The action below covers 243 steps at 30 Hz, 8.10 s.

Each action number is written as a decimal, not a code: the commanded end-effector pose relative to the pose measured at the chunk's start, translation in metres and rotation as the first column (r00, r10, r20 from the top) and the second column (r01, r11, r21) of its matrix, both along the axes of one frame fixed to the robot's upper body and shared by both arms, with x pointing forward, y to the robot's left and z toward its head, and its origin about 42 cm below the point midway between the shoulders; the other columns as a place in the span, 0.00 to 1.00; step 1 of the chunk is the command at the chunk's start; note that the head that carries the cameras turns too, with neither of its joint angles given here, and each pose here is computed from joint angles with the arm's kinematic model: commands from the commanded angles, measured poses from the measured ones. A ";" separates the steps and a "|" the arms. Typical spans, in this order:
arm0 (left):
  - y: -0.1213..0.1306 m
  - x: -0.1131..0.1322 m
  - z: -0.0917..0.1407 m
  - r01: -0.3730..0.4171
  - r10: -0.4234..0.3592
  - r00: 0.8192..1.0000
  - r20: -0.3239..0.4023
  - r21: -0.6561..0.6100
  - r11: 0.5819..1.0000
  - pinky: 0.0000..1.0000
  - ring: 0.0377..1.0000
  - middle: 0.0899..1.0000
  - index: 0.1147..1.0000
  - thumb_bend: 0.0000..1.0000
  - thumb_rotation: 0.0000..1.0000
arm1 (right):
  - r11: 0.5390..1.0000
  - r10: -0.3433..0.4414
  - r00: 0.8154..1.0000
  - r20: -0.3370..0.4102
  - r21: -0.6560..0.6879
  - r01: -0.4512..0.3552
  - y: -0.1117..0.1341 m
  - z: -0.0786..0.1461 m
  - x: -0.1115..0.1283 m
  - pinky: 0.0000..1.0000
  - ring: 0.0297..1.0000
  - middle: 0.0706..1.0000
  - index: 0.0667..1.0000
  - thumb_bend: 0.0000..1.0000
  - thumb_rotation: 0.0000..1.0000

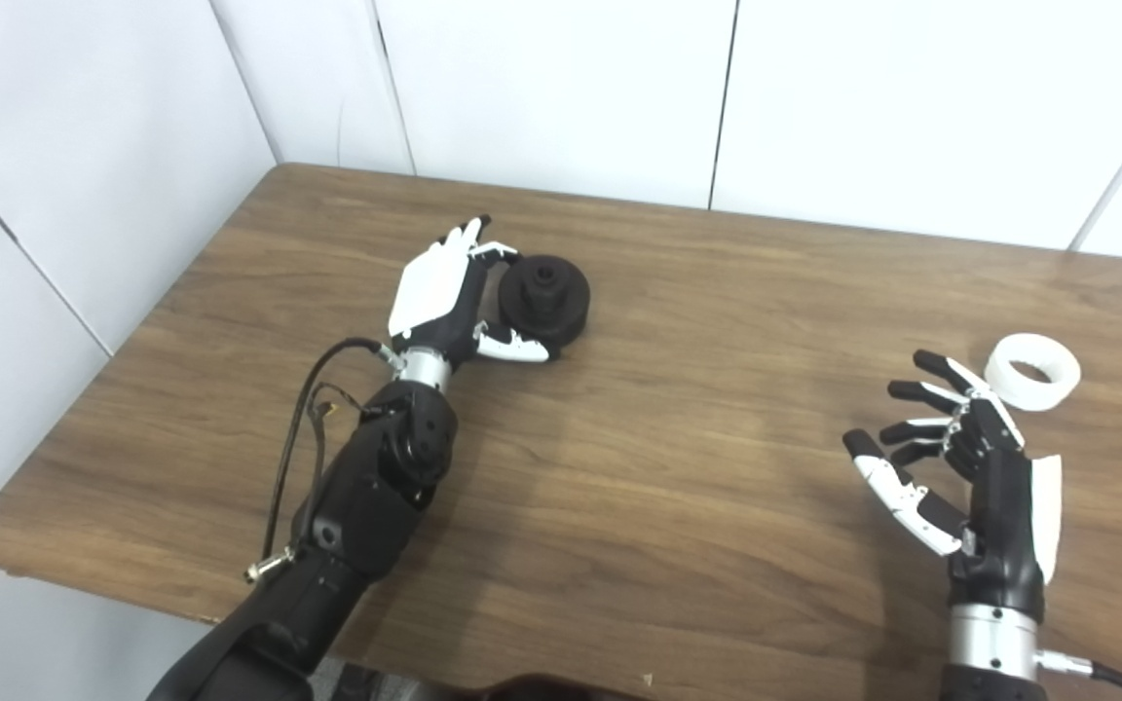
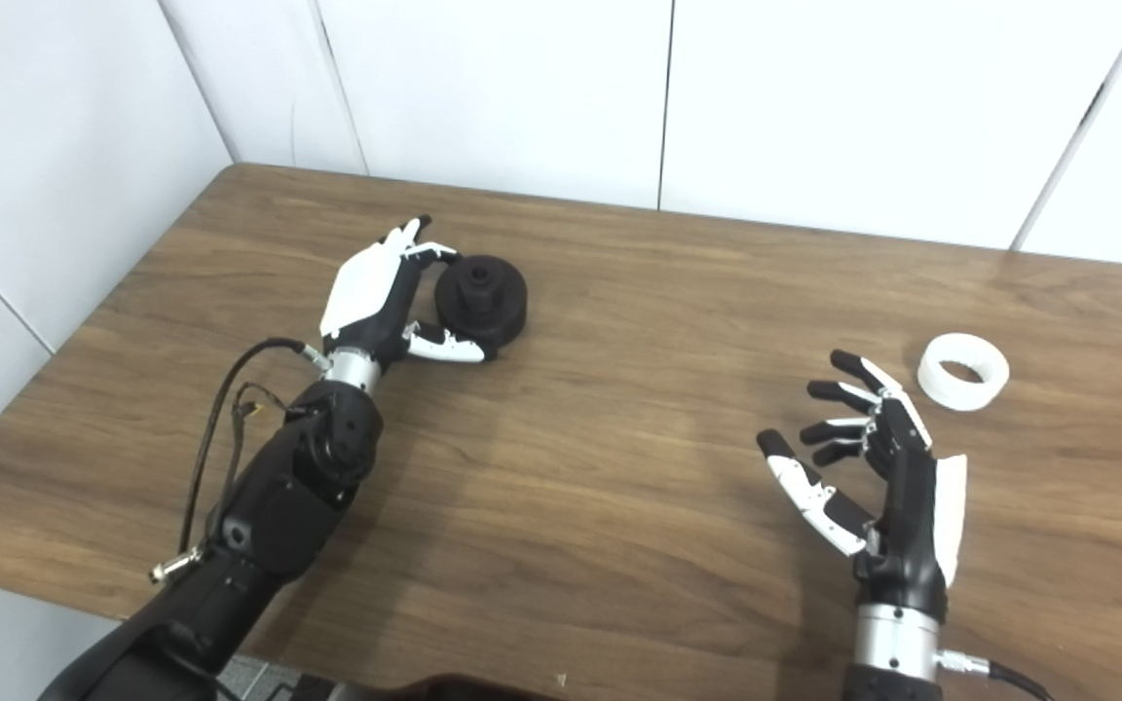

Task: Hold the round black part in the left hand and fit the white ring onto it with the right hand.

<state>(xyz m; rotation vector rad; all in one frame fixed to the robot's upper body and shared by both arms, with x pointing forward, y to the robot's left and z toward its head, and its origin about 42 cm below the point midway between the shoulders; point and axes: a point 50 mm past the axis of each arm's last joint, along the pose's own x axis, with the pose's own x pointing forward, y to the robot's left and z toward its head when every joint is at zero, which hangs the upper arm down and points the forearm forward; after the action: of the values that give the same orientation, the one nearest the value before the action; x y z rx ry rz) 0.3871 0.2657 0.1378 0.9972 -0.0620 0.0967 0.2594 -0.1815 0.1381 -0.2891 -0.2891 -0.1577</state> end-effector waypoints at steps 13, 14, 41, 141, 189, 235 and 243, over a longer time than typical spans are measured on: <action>-0.035 -0.035 -0.002 0.195 -0.195 0.981 -0.008 -0.012 0.981 1.00 1.00 1.00 0.54 0.89 0.24 | 1.000 -0.011 0.999 -0.041 -0.019 0.010 -0.006 -0.010 -0.016 0.38 0.47 0.64 0.75 0.63 0.20; -0.037 -0.037 -0.001 0.200 -0.200 0.980 -0.007 -0.016 0.980 1.00 1.00 1.00 0.54 0.89 0.24 | 1.000 -0.011 0.999 -0.042 -0.020 0.011 -0.006 -0.010 -0.016 0.38 0.47 0.63 0.75 0.63 0.20; -0.074 -0.118 0.002 0.364 -0.365 0.931 0.010 -0.088 0.927 1.00 1.00 1.00 0.56 0.90 0.34 | 1.000 -0.009 0.999 -0.041 -0.015 0.009 0.007 -0.007 -0.011 0.38 0.47 0.63 0.75 0.60 0.19; -0.046 -0.131 0.001 0.422 -0.427 0.904 -0.010 -0.137 0.896 1.00 1.00 1.00 0.55 0.89 0.28 | 0.632 -0.301 0.949 -0.098 -0.765 0.121 -0.082 0.092 0.139 0.97 1.00 1.00 0.94 0.81 0.52; -0.048 -0.134 0.005 0.420 -0.426 0.905 -0.011 -0.138 0.897 1.00 1.00 1.00 0.55 0.88 0.28 | 0.630 -0.359 0.918 -0.167 -0.769 0.106 -0.103 0.053 0.149 0.98 0.97 0.94 0.63 0.79 0.37; -0.050 -0.134 0.007 0.413 -0.418 0.908 -0.010 -0.132 0.901 1.00 1.00 1.00 0.55 0.87 0.28 | 0.671 -0.358 0.906 -0.226 -0.737 0.082 -0.078 0.029 0.149 0.95 0.96 0.93 0.70 0.88 0.43; -0.050 -0.135 0.008 0.409 -0.414 0.910 -0.009 -0.136 0.902 1.00 1.00 1.00 0.55 0.88 0.29 | 0.679 -0.356 0.903 -0.240 -0.730 0.073 -0.074 0.024 0.150 0.94 0.95 0.93 0.70 0.87 0.41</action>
<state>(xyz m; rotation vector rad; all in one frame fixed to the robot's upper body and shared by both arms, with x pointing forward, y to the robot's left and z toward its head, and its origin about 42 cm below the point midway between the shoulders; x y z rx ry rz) 0.2486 0.2152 0.1294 0.8167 -0.1603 -0.3320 0.4018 -0.2691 0.1563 -1.1343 0.1087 -0.2487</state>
